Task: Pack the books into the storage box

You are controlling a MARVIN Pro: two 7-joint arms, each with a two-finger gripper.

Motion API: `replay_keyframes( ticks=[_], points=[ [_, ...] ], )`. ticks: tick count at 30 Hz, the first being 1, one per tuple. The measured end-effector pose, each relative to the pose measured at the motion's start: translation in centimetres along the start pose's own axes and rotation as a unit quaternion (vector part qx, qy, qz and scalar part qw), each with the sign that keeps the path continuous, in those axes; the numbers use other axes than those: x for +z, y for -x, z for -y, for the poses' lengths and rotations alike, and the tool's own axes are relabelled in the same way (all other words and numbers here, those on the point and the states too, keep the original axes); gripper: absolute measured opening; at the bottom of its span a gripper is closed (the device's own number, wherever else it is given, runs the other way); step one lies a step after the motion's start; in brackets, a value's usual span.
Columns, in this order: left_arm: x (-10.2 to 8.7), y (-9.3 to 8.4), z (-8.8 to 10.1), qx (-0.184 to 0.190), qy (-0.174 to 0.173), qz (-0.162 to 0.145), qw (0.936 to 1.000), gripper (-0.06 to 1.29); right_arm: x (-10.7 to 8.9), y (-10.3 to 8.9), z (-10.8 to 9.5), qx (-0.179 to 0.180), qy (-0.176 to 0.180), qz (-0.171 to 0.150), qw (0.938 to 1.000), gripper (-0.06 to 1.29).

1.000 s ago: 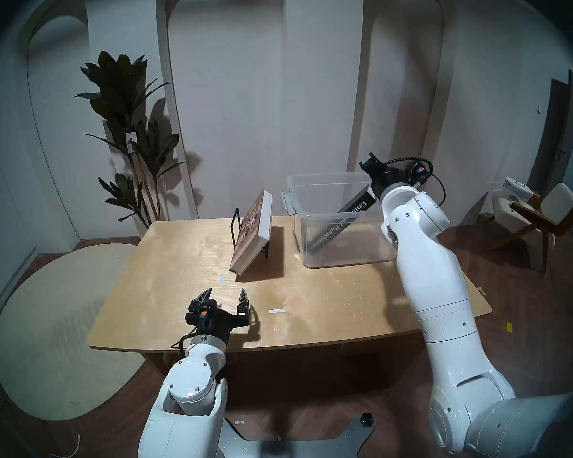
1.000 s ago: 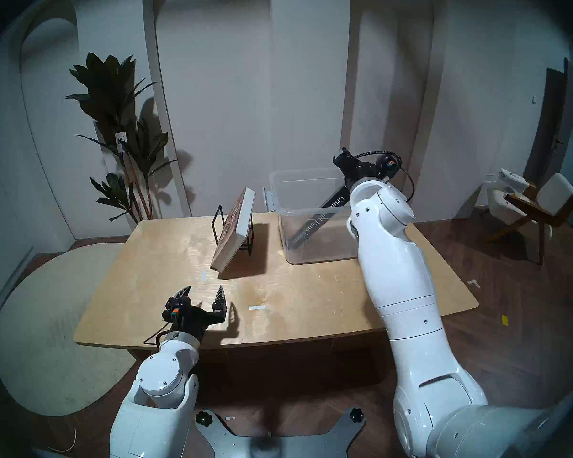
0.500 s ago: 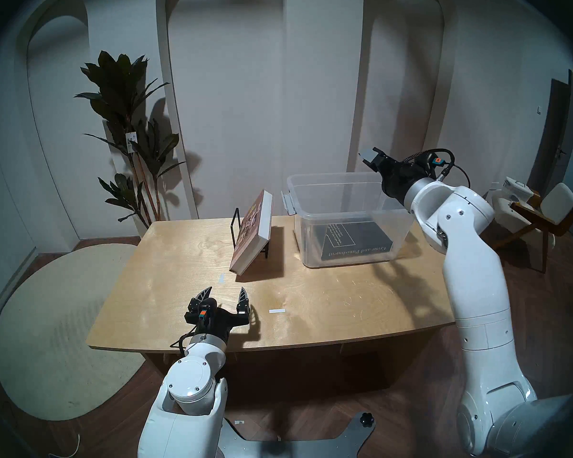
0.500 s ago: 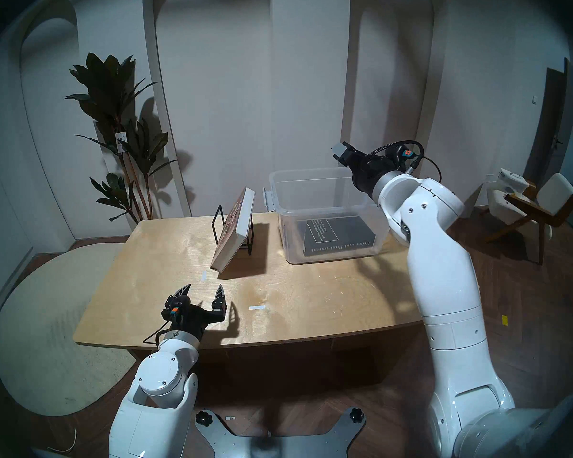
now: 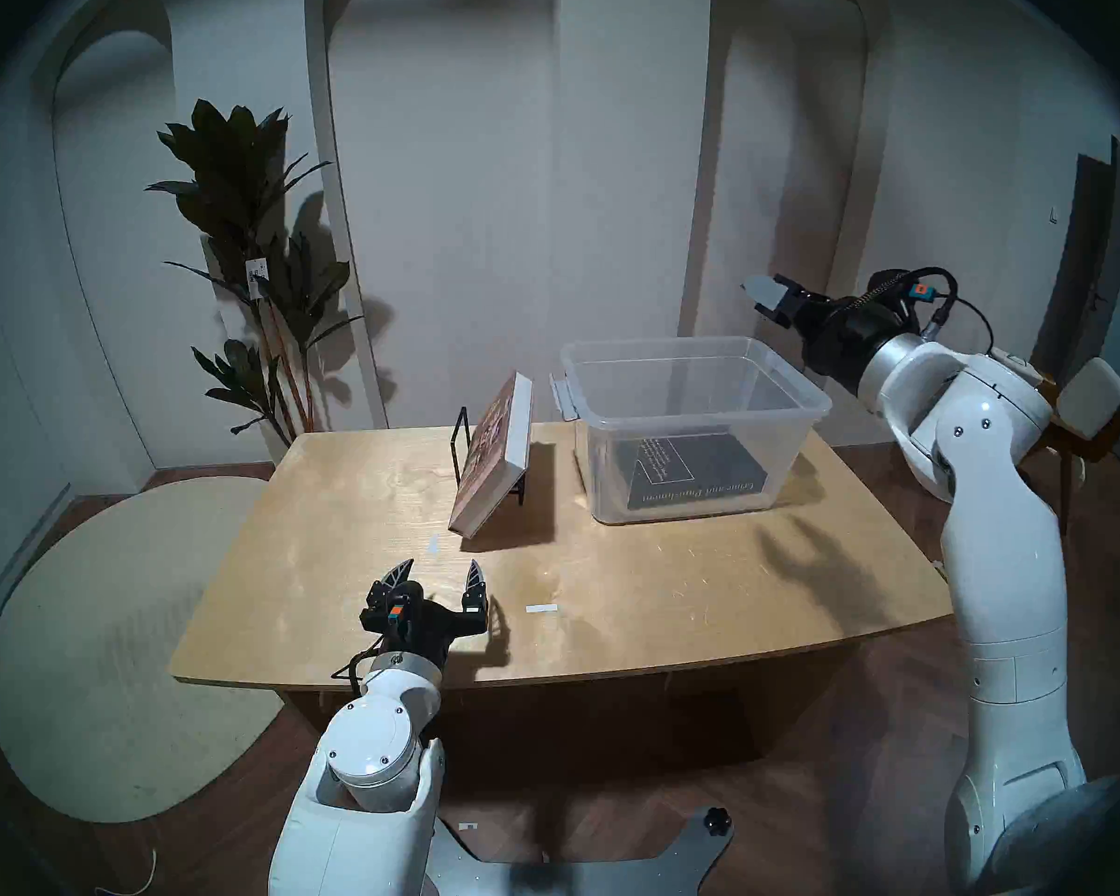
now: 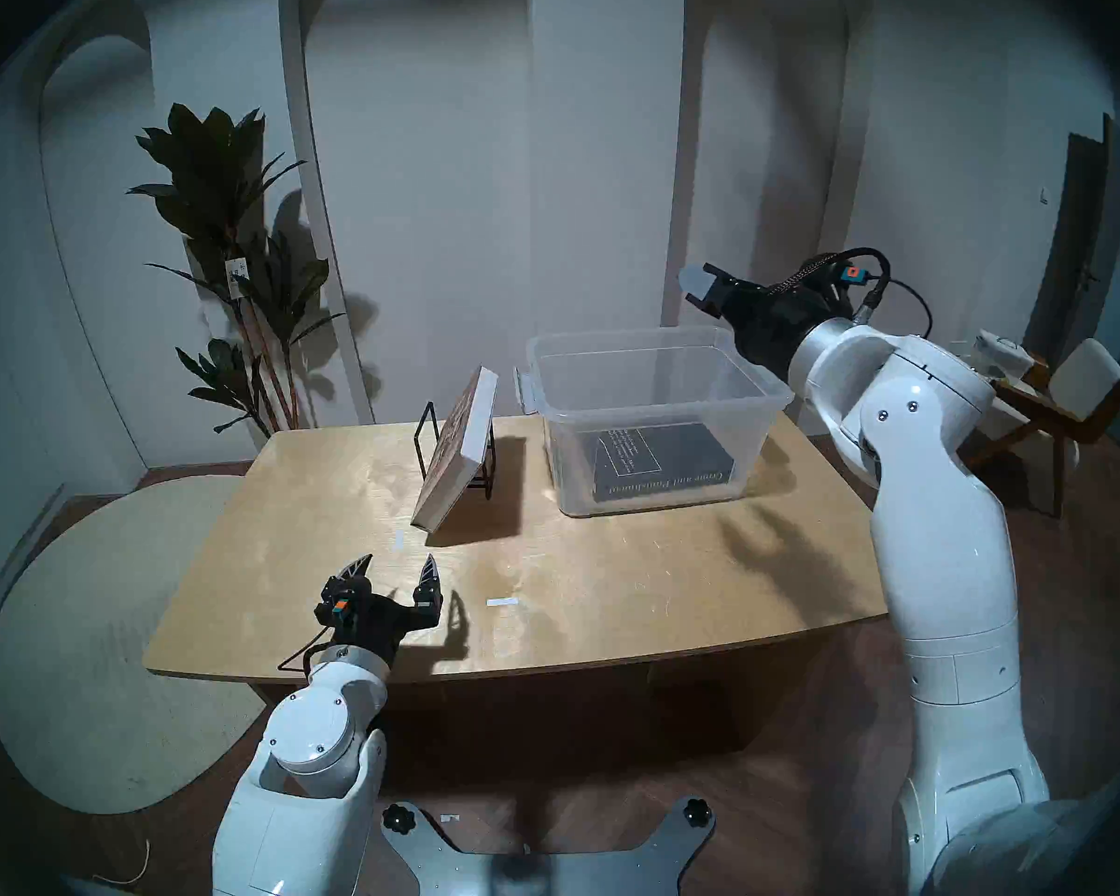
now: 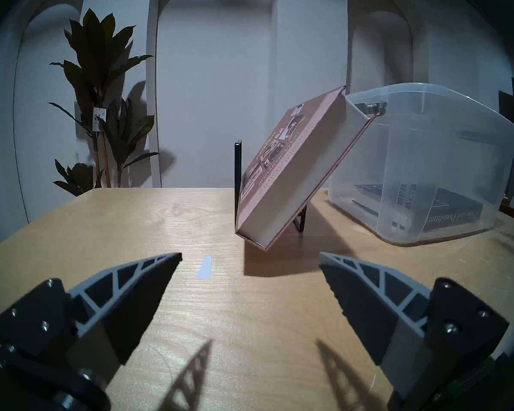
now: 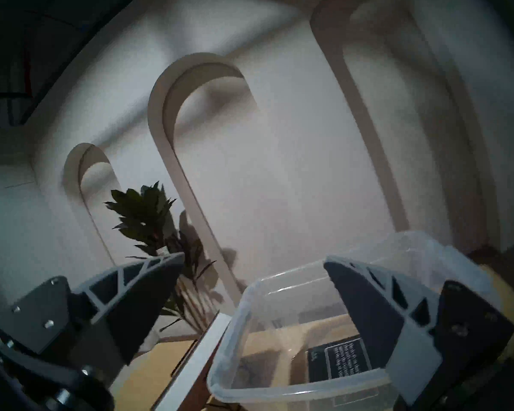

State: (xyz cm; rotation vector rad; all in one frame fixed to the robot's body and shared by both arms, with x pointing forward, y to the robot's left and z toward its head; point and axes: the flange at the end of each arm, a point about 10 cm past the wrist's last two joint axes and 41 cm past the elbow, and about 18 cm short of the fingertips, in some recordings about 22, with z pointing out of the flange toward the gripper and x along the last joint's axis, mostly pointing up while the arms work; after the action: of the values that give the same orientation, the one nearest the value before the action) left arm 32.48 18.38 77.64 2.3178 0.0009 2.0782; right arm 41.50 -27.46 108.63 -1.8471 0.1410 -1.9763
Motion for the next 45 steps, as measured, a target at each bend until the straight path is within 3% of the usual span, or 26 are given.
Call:
replay_keyframes(
  ticks=[4, 9, 14, 20, 27, 34, 39, 45],
  points=[
    [0.0, 0.0, 0.0, 0.0, 0.0, 0.0, 1.0, 1.25, -0.7, 0.0, -1.5, -0.044, 0.053, -0.026, 0.9973, 1.25],
    [0.0, 0.0, 0.0, 0.0, 0.0, 0.0, 1.0, 1.25, -1.2, 1.3, -4.5, -0.09, 0.116, -0.04, 0.9884, 1.25],
    [0.0, 0.0, 0.0, 0.0, 0.0, 0.0, 1.0, 1.25, -2.0, 2.7, -8.2, -0.132, 0.169, -0.045, 0.9757, 1.25],
    [0.0, 0.0, 0.0, 0.0, 0.0, 0.0, 1.0, 1.25, -3.5, 2.8, -11.5, -0.176, 0.211, -0.069, 0.9589, 1.25],
    [0.2, -0.7, 0.1, -0.007, 0.016, -0.012, 0.9998, 1.25, -4.6, 3.6, -11.9, -0.198, 0.164, -0.082, 0.9629, 1.25],
    [1.0, -2.4, 0.9, 0.055, 0.037, -0.035, 0.9972, 1.25, -5.4, 4.2, -12.3, -0.213, 0.12, -0.1, 0.9647, 1.25],
    [1.2, -3.0, 0.7, 0.122, 0.069, -0.034, 0.9896, 1.25, -5.7, 4.5, -12.7, -0.221, 0.099, -0.113, 0.9638, 1.25],
    [1.0, -2.4, 0.4, 0.199, 0.116, -0.011, 0.973, 1.25, -6.1, 5.2, -13.6, -0.229, 0.073, -0.134, 0.9614, 1.25]
  ],
)
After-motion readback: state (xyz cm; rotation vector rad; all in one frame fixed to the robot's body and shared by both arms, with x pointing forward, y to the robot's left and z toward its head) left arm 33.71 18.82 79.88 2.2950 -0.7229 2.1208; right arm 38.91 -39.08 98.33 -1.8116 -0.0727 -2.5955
